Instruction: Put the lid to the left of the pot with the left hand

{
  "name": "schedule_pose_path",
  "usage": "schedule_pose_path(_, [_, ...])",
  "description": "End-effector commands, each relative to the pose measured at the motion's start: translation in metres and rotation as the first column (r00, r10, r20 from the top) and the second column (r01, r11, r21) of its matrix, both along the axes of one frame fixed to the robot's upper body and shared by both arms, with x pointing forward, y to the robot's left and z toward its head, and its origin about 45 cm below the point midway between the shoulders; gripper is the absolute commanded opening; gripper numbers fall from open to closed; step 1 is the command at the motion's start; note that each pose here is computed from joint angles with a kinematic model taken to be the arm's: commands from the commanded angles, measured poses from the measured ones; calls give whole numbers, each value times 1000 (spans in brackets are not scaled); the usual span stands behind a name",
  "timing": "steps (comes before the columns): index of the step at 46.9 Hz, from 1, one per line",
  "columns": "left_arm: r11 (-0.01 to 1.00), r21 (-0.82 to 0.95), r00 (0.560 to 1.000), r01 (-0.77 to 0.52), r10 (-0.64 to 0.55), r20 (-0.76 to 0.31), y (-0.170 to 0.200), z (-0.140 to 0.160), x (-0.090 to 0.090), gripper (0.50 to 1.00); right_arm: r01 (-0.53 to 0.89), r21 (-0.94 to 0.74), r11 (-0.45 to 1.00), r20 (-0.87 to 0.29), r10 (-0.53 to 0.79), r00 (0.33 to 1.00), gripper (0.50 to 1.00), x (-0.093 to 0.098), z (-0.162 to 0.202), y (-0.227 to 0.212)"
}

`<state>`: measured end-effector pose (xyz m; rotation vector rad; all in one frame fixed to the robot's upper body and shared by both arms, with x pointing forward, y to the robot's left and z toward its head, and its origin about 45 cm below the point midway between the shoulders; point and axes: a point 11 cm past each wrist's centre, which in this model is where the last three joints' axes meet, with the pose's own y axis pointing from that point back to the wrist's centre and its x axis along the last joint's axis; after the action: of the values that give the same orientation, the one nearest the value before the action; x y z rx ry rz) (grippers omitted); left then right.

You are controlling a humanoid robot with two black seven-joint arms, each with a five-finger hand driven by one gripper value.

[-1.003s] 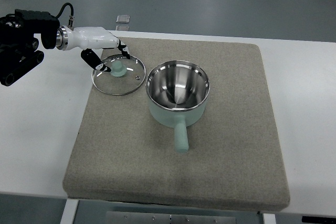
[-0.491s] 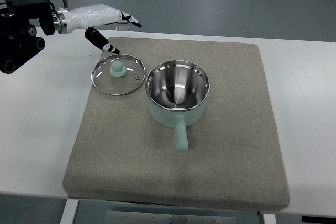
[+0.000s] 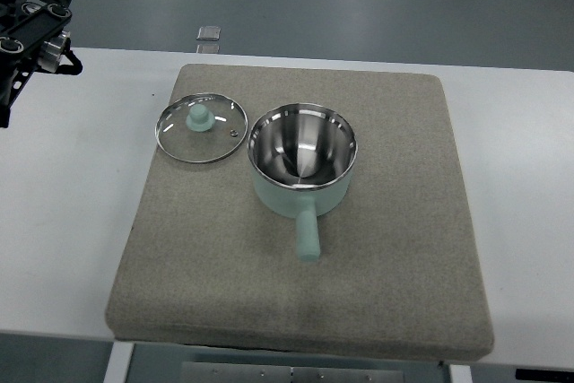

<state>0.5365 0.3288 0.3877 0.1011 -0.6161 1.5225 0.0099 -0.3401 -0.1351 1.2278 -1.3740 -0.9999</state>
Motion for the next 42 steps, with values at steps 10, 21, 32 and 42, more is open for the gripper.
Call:
schedule_pose_path(10, [911, -410, 979, -46, -40, -200, 25, -26, 6, 958, 1, 0, 1000, -1, -1, 1000, 924, -1, 0, 0])
schedule_pose_path(21, [834, -551, 968, 28, -160, -193, 27, -45, 1, 960, -1, 0, 1000, 0, 1, 1000, 924, 0, 0, 0])
schedule_pose_path(32, [755, -650, 948, 85, -261, -180, 23, -73, -8, 964, -1, 0, 1000, 0, 1, 1000, 924, 0, 0, 0])
schedule_pose_path(42, [687, -721, 942, 92, -295, -160, 18, -92, -14, 966, 0, 0, 1000, 1, 0, 1000, 924, 0, 0, 0])
